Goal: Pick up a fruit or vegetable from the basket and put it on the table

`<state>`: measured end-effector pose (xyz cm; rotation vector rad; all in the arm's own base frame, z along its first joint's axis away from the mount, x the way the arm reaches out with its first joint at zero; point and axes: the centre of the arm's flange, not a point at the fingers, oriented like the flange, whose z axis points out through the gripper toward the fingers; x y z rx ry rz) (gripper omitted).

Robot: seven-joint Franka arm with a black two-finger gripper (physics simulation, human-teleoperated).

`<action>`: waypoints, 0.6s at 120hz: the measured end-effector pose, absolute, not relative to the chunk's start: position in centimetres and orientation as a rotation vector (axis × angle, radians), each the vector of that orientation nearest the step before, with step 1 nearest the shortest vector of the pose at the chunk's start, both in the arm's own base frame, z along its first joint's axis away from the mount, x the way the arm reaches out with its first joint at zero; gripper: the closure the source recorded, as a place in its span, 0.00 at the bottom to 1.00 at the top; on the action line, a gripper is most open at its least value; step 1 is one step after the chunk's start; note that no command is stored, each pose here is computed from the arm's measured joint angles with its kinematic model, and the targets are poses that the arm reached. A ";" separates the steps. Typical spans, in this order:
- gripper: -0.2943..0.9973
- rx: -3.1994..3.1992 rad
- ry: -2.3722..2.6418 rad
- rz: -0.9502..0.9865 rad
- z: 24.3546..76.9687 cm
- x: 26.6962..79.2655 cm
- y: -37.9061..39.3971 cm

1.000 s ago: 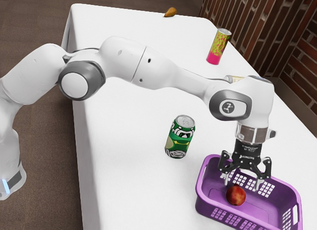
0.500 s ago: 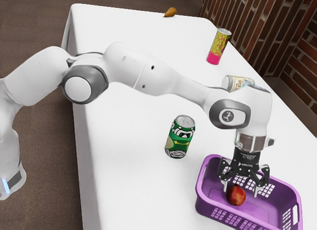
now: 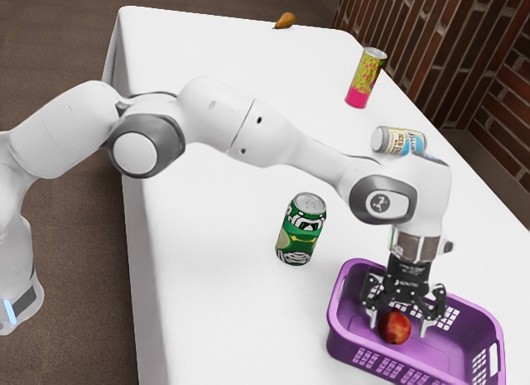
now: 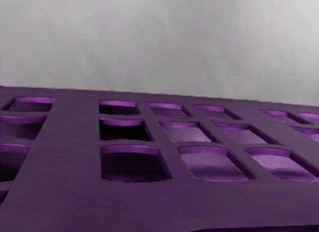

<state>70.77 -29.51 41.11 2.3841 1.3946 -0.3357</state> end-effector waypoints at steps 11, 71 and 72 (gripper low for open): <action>0.23 2.381 1.399 -0.351 40.5 70.9 -29.5; 0.34 2.356 1.397 -0.382 40.4 71.0 -29.3; 0.35 2.356 1.397 -0.382 40.4 71.0 -29.3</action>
